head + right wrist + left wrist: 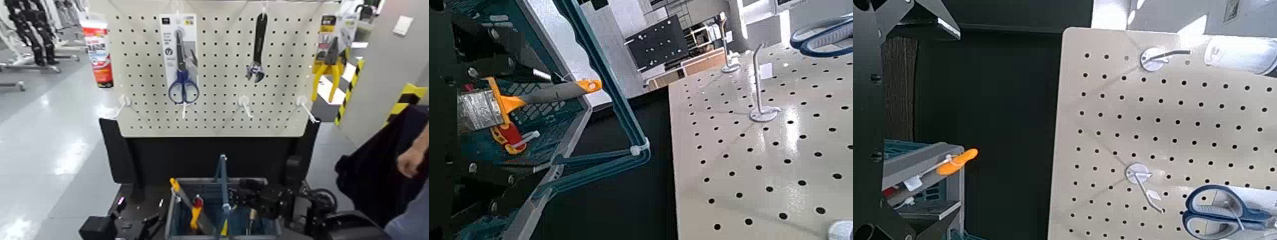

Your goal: Put the yellow roller into the crate.

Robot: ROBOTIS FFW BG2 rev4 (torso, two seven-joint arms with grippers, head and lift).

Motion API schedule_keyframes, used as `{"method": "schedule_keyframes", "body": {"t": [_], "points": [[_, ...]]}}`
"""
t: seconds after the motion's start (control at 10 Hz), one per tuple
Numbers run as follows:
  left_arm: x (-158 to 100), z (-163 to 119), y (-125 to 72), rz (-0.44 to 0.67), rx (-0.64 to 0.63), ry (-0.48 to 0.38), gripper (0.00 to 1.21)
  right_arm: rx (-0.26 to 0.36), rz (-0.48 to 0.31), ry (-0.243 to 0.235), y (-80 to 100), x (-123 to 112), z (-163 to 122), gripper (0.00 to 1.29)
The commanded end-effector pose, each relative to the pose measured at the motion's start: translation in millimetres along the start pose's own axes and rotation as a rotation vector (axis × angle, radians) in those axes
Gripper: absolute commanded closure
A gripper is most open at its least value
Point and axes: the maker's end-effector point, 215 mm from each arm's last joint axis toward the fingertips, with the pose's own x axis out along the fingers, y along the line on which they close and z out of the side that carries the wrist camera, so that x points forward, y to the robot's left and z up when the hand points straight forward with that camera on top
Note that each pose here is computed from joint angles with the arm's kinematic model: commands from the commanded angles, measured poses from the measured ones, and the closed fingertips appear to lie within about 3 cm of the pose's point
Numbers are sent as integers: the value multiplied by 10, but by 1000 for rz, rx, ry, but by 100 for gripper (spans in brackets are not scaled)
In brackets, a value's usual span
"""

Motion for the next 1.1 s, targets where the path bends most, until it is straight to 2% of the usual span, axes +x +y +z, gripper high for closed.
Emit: {"method": "schedule_keyframes", "body": {"t": [0.1,0.3,0.5,0.7,0.9,1.0,1.1], "points": [[1,5,5,2,-1,-2,12,-66,-67,19,-142,-189,165,10],[7,13,1,2,-2,-3,12,-117,-182,26,-255,-407,248,10],[1,5,1,2,-2,-2,12,-107,-256,3,-283,-579,209,10],[6,5,2,2,-2,-2,12,-120,-359,-56,-316,-765,259,10],[4,5,10,2,1,-1,12,-141,-513,-148,-356,-1046,305,10],[4,5,10,2,1,-1,12,-141,-561,-194,-360,-1178,312,10],[4,5,10,2,1,-1,12,-145,-608,-221,-355,-1276,297,10]]}}
